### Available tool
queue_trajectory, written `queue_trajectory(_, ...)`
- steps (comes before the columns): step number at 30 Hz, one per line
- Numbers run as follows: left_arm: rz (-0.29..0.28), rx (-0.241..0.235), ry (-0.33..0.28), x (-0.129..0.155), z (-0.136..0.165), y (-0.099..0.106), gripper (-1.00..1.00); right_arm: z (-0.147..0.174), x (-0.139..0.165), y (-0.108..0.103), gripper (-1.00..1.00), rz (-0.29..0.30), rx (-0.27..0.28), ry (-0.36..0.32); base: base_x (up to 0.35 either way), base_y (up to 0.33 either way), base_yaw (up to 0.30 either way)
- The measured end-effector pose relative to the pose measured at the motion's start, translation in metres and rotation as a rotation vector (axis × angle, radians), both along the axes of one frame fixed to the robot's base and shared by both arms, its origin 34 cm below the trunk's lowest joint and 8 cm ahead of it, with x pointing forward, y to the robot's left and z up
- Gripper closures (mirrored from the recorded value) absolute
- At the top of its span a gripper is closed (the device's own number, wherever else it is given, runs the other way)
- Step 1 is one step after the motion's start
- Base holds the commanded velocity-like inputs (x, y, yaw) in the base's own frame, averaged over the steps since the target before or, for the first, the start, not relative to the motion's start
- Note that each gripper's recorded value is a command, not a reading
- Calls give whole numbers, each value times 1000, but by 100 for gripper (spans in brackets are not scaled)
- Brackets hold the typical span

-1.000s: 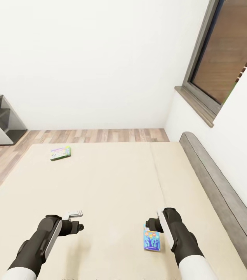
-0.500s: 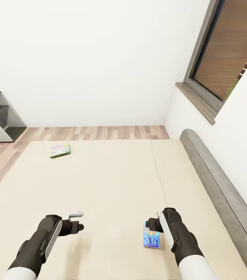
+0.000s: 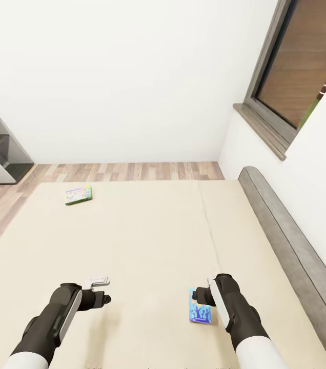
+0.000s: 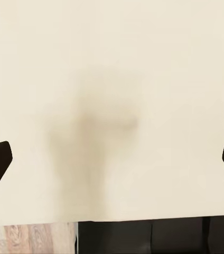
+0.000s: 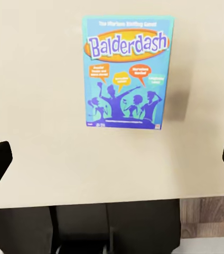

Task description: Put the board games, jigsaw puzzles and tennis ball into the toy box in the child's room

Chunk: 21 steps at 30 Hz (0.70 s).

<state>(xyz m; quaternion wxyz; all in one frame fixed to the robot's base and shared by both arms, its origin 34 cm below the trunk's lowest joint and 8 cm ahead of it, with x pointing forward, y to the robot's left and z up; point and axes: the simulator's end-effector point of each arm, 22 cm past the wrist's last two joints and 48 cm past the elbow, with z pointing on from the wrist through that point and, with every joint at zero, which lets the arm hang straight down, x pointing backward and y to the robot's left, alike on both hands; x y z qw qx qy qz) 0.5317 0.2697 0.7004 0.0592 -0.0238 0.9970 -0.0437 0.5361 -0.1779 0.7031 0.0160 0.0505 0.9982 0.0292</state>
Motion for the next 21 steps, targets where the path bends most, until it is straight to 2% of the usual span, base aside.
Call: queue_trajectory(21, -1, 3, 34, -10, -14, 0, -100, -14, -10, 0, -100, 0, -1, 33, 0, 0, 0)
